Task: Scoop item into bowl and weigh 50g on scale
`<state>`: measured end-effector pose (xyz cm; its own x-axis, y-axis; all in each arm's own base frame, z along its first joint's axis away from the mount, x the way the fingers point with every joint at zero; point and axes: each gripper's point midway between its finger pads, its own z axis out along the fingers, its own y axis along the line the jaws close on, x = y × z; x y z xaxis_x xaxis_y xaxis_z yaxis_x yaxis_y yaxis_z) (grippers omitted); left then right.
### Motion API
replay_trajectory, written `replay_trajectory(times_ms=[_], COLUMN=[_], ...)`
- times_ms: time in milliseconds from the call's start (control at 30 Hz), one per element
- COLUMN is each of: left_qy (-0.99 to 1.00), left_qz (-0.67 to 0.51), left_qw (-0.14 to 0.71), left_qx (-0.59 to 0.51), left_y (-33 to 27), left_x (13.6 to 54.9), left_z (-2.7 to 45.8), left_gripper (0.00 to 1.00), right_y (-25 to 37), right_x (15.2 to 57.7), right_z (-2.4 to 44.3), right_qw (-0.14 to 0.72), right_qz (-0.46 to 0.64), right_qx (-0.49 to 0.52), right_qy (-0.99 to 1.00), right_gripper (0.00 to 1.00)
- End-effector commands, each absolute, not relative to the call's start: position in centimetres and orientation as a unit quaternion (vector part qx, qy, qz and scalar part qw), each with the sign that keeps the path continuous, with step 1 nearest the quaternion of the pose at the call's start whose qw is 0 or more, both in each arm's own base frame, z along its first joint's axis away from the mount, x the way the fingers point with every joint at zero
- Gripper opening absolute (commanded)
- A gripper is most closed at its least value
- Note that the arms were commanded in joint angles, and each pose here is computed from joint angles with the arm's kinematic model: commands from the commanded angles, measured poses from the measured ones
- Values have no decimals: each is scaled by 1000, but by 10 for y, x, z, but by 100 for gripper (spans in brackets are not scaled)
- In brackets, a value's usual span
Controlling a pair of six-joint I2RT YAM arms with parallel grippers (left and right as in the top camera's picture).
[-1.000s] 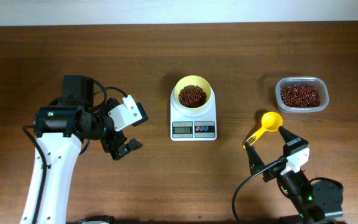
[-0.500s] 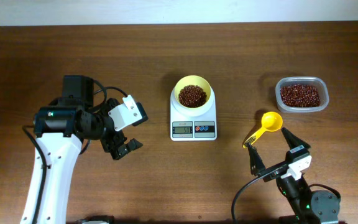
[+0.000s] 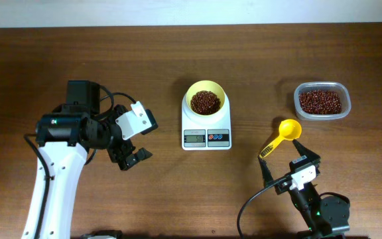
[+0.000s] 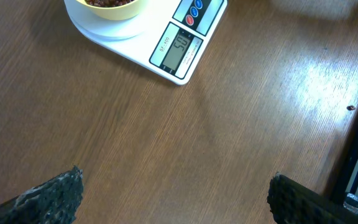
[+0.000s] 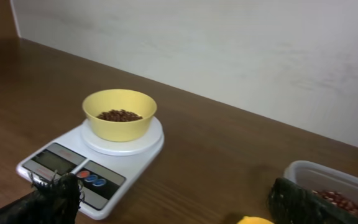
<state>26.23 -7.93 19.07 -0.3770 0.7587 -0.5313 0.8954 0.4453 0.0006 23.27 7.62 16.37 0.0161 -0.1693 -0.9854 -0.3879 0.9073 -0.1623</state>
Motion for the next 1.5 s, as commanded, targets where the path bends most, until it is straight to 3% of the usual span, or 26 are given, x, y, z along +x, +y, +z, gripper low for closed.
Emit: replay_trajectory(times_ms=[0, 1067, 1133, 1267, 1400, 1467], left_qy=[813, 813, 802, 824, 857, 883], left_qz=[-150, -151, -196, -250, -165, -125], left_qw=[241, 241, 253, 278, 358, 388], left_qx=[508, 508, 504, 425, 333, 234], left_y=[-81, -81, -94, -108, -78, -62], left_x=[262, 262, 255, 245, 211, 181], left_z=[193, 193, 200, 226, 272, 276], left_gripper=[99, 99, 99, 99, 99, 99], right_y=[70, 68, 68, 68, 68, 68], right_x=[235, 236, 236, 236, 236, 236], right_z=[160, 161, 161, 161, 161, 161], right_qw=[683, 685, 685, 685, 685, 685], right_qz=[57, 45, 45, 45, 45, 45], right_qx=[-194, -202, -202, -202, -202, -202], right_qy=[702, 698, 698, 698, 698, 698], right_gripper=[99, 99, 99, 99, 99, 99])
